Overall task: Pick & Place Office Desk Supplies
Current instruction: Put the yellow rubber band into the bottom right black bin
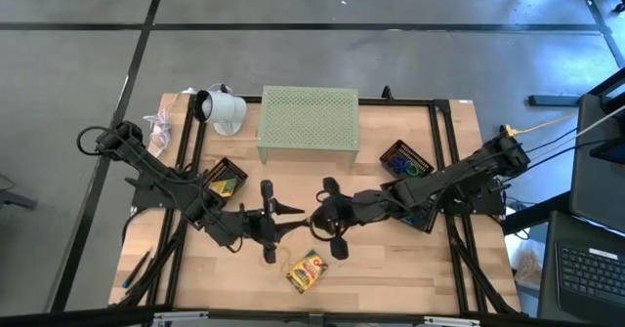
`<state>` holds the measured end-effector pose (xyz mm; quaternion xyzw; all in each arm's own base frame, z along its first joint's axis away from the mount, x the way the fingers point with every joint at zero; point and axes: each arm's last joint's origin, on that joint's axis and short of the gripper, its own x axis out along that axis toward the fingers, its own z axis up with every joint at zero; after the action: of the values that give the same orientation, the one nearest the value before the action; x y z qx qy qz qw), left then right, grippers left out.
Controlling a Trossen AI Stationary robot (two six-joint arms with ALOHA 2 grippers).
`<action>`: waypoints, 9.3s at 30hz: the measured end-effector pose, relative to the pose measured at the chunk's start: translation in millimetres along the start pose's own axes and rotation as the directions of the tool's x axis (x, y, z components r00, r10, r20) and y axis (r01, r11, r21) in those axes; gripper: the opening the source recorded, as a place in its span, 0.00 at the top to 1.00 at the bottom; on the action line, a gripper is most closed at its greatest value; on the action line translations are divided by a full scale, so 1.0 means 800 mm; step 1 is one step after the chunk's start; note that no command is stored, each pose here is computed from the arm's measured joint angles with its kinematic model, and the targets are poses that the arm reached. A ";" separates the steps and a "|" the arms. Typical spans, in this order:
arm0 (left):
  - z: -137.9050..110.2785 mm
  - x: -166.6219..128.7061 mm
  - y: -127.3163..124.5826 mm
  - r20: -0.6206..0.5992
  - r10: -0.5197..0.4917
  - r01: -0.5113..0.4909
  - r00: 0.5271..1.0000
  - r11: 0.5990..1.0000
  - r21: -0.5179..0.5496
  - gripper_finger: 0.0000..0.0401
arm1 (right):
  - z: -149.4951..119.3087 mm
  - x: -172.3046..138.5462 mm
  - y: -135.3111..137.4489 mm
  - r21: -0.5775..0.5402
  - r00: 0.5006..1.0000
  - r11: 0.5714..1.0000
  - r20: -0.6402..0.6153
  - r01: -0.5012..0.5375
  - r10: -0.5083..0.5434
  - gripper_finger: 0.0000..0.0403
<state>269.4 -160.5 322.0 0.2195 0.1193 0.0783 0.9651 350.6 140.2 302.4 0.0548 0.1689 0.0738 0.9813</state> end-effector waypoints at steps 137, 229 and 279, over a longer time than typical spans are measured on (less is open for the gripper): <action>-0.195 0.029 -0.122 -0.543 -0.514 0.425 0.664 0.857 -0.291 0.51 | -0.156 -0.136 -0.052 -0.020 0.196 0.504 -0.908 0.864 -0.371 0.34; -0.055 0.031 0.061 0.156 -0.097 0.088 0.983 0.994 0.065 1.00 | -0.041 -0.003 -0.033 0.085 0.992 0.994 0.109 -0.068 0.059 0.37; -0.117 0.015 0.035 -0.343 -0.196 0.059 0.919 0.926 -0.372 0.52 | -0.118 -0.153 -0.071 0.221 0.429 0.575 -0.866 0.788 -0.255 1.00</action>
<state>253.4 -95.2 250.5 0.0146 0.2991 0.0748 0.9512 211.8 72.3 246.0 0.2685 0.5839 -0.3001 0.7049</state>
